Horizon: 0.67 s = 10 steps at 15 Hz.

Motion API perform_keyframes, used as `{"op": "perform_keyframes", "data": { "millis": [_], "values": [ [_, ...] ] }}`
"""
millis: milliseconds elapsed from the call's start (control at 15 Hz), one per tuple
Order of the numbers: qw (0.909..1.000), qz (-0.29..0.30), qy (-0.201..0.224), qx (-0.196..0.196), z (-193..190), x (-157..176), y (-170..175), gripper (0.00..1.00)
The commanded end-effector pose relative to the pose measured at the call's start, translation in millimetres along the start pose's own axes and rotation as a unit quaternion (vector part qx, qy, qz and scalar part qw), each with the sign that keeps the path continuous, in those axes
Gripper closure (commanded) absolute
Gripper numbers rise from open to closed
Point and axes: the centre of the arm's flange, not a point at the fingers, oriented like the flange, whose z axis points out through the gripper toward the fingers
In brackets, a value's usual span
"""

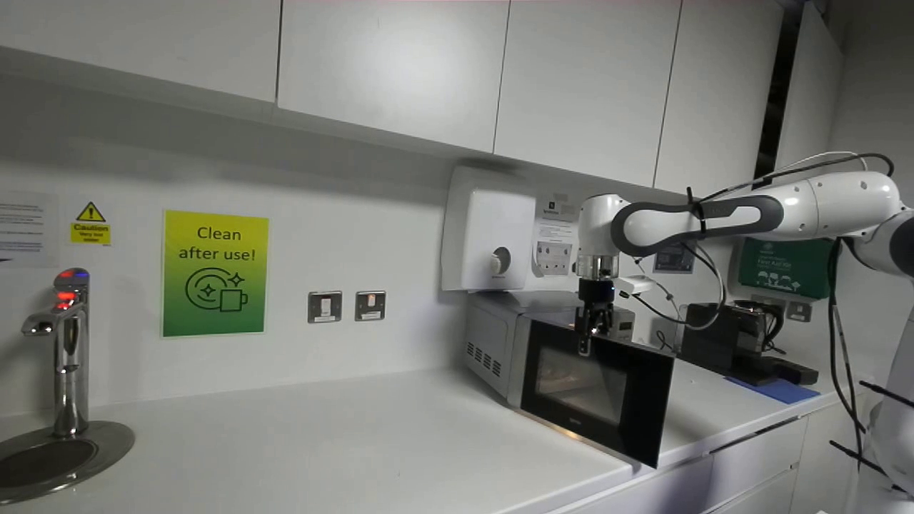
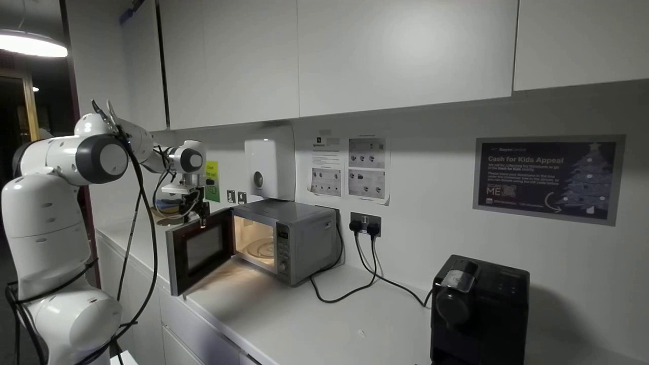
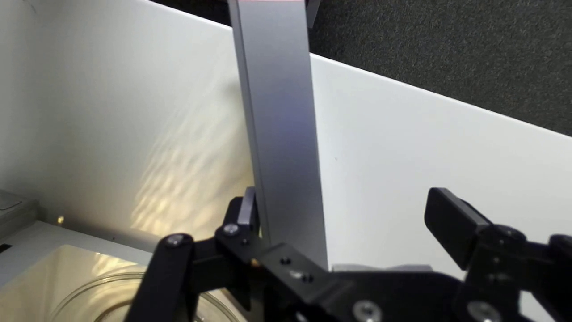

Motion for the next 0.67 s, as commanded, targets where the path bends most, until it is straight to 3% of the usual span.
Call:
{"op": "perform_keyframes", "data": {
  "millis": [0,600],
  "values": [
    [0.9998,0.010,0.019,0.005,-6,12,-11,0.00],
    [0.9996,0.012,0.025,0.007,-5,20,-22,0.00]
  ]
}}
